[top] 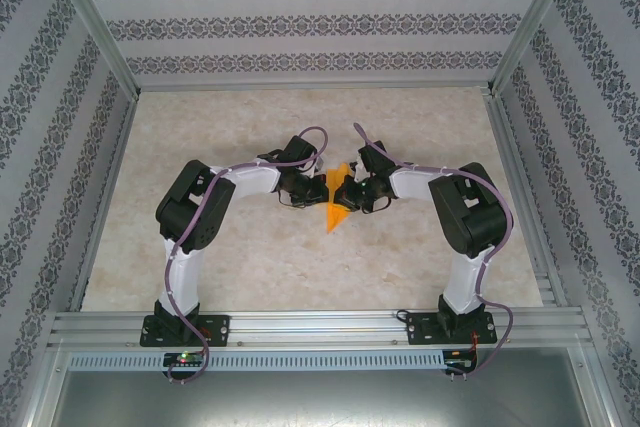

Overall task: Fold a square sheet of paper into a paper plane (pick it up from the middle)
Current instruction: Fourth fold the wing at the center of the table.

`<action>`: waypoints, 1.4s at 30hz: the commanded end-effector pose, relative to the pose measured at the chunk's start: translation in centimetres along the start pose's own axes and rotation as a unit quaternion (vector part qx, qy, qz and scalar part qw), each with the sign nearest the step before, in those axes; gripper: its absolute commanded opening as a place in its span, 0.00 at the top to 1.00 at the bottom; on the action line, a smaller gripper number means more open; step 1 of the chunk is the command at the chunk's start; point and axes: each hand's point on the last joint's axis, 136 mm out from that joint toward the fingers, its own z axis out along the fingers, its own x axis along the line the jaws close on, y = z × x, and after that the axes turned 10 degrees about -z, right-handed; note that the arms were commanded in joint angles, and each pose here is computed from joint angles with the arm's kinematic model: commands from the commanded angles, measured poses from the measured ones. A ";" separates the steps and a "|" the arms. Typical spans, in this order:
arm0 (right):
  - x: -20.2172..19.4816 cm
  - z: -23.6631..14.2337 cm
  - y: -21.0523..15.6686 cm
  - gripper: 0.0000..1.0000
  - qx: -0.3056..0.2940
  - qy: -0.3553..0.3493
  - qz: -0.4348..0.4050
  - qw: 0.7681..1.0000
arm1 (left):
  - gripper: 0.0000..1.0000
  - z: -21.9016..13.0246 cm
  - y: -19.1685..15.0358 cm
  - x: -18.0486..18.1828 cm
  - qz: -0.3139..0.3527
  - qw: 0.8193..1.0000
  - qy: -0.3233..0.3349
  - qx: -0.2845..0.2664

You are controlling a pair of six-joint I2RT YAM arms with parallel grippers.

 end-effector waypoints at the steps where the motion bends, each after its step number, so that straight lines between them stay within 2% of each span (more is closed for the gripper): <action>1: 2.0 -0.9 0.6 0.97 -0.014 0.031 -0.002 0.999 | 1.00 2.6 -1.1 2.2 0.007 0.999 0.032 0.021; 16: 1.0 0.2 1.0 0.97 -0.017 0.041 0.021 0.999 | 1.00 2.2 -0.9 1.9 0.010 0.999 0.025 0.018; 30: -0.2 1.4 1.1 0.97 -0.017 0.042 0.043 0.998 | 1.00 1.3 -0.2 1.5 -0.017 1.000 -0.015 0.006; 42: -2.6 2.2 0.3 0.96 -0.009 0.008 0.049 0.999 | 1.00 0.2 0.5 0.3 -0.019 0.999 -0.039 -0.004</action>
